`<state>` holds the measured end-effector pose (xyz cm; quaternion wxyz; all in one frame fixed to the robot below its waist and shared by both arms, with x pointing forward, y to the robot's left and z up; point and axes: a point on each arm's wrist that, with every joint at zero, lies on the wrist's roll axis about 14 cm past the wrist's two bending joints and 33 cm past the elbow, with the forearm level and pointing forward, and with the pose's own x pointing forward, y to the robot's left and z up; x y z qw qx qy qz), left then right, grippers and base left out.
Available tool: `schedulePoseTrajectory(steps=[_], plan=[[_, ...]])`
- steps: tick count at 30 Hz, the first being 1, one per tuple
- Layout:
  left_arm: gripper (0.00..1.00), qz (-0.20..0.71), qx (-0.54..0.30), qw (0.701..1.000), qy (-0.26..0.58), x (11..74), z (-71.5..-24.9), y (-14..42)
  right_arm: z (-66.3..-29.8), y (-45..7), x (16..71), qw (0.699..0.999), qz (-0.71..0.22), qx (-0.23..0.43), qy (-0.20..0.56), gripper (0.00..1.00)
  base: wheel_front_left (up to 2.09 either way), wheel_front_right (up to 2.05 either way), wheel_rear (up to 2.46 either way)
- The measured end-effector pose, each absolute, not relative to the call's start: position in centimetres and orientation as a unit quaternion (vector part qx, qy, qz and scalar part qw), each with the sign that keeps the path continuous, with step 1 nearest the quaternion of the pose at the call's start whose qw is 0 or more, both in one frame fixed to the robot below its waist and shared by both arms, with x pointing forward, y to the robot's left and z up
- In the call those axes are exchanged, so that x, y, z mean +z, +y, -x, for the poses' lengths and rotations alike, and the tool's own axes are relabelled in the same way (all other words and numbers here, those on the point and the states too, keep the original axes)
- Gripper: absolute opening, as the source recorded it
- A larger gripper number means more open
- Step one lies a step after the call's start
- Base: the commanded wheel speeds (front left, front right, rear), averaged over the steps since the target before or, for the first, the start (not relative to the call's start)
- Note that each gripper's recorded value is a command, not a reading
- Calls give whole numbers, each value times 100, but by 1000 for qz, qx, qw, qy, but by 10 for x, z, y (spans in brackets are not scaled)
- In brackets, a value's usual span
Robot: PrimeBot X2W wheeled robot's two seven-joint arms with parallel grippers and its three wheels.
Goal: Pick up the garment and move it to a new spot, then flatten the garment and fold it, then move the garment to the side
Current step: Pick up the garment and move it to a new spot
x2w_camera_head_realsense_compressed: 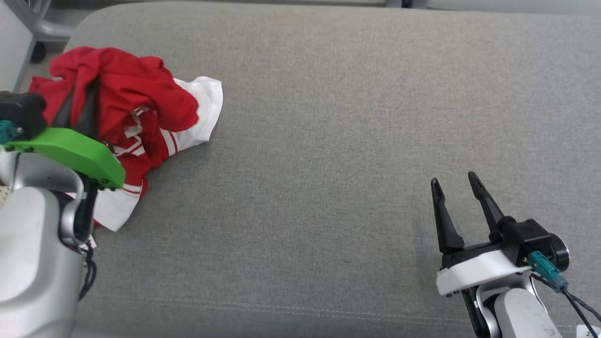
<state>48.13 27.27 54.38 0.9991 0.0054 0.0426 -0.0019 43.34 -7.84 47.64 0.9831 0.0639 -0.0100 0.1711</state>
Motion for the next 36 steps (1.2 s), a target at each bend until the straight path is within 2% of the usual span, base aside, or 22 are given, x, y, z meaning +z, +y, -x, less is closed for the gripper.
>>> schedulePoseTrajectory(steps=[12,25,36], plan=[[0,89,-99,991,0,567,-445,156,-392,-104,515,987,-61,140,-52,100,0,0,0],[0,50,-243,968,21,559,-452,33,-366,-146,527,993,-53,81,-72,100,0,0,0],[0,17,-363,929,74,517,-439,-58,-344,-181,515,997,-47,23,-55,100,0,0,0]])
